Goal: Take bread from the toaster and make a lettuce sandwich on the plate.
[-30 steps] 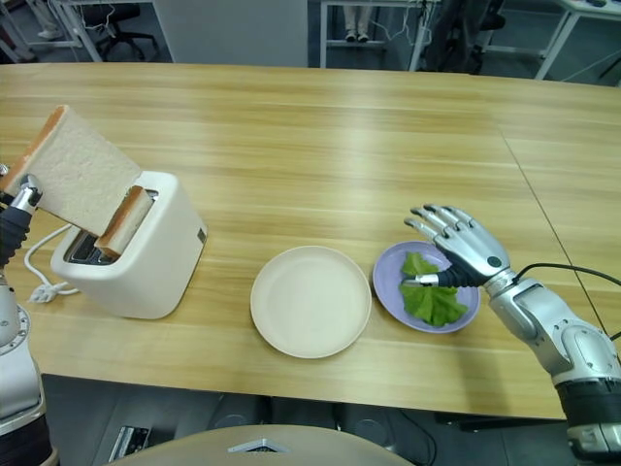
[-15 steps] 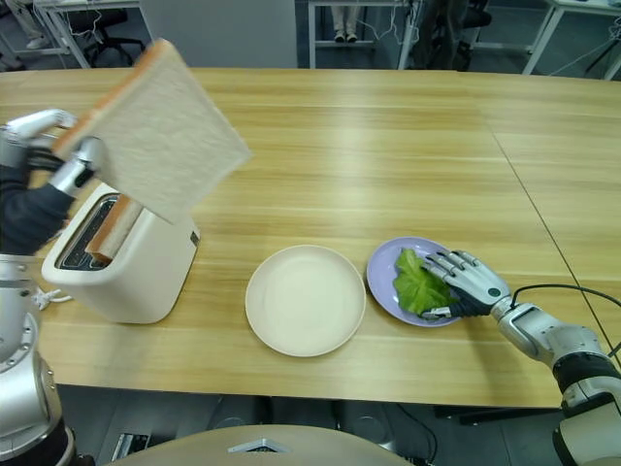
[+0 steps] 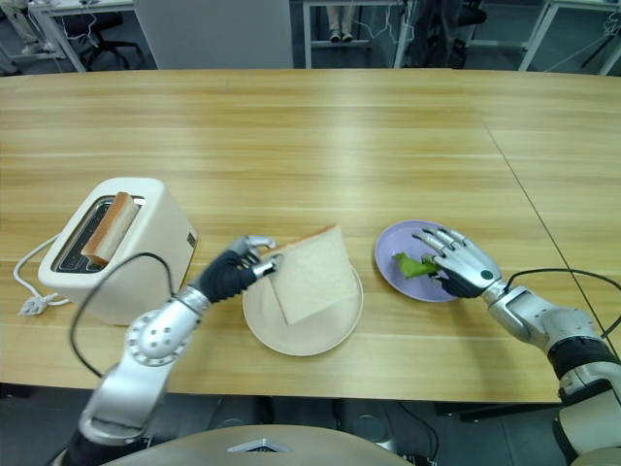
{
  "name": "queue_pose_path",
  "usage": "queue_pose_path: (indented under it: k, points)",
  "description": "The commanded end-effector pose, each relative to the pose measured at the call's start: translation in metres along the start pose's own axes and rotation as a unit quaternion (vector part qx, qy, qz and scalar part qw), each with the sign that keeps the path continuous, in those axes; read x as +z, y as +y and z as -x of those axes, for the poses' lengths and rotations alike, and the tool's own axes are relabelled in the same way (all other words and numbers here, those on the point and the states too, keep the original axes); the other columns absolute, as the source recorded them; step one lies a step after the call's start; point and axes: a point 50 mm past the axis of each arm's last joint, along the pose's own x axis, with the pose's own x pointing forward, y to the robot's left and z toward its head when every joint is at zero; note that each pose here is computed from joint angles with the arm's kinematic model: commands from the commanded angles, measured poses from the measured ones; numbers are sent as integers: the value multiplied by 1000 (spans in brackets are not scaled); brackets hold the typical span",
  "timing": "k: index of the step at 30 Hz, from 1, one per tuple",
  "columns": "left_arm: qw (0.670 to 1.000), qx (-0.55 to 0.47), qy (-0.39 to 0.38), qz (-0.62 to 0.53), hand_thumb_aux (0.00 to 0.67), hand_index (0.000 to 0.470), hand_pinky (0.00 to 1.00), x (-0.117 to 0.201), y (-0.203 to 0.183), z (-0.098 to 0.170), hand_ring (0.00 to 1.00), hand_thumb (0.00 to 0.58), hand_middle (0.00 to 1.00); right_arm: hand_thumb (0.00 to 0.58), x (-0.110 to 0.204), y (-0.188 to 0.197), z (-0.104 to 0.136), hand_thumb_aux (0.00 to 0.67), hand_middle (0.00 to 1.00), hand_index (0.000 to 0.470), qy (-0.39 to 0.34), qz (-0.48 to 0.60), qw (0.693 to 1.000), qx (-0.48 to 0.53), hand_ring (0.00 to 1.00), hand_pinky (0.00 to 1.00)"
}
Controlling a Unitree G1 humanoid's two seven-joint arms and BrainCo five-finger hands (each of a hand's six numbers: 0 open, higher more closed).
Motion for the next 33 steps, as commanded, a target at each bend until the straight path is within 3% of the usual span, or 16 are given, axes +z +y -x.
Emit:
queue_pose_path:
  k: [1,5,6,7,8,12,13,14,15,23,29,33]
  points:
    - [998,-23,59,-23,670,460,1000,-33,-14,-16,1000,580,1000,580,4,-22,-6,670,0,460,-16,-10,999,-43,0,0]
    - [992,-53,95,-67,670,460,1000,-56,-24,-26,1000,580,1000,580,16,-47,-17,670,0,460,-43,-21,995,-82,0,0]
    - [990,-55,98,-81,562,386,1000,-59,-25,-29,1000,565,1000,580,20,-53,-20,670,0,460,-51,-25,994,-90,0,0]
    - [988,-55,97,-104,368,253,1000,-60,-26,-31,1000,462,1000,580,25,-57,-22,670,0,460,-58,-31,993,-96,0,0]
    - [986,-47,94,-130,0,0,1000,-61,-24,-34,1000,0,1000,580,30,-62,-25,670,0,460,-66,-37,992,-103,0,0]
    - [972,-8,71,-224,0,0,1000,-58,-15,-43,1000,0,1000,580,54,-73,-34,670,0,460,-99,-68,986,-113,0,0]
    - [968,-3,64,-241,0,0,180,-55,-14,-44,180,0,180,580,63,-74,-38,670,0,460,-112,-77,984,-112,0,0]
    - [966,-1,56,-252,0,0,180,-52,-14,-44,180,0,180,580,70,-74,-41,670,0,460,-123,-83,983,-110,0,0]
    - [963,1,47,-265,0,0,0,-48,-14,-43,0,0,0,580,77,-73,-43,670,0,460,-132,-88,981,-108,0,0]
    - [935,57,-1,-349,0,0,0,-5,16,-19,0,0,0,580,111,-55,-64,670,0,460,-164,-113,977,-74,0,0]
    - [911,110,25,-396,0,0,0,22,51,16,0,0,0,580,131,-43,-87,670,0,460,-183,-95,977,-61,0,0]
    - [889,153,70,-426,0,0,0,34,75,53,0,0,0,580,138,-32,-99,670,0,460,-184,-68,979,-55,0,0]
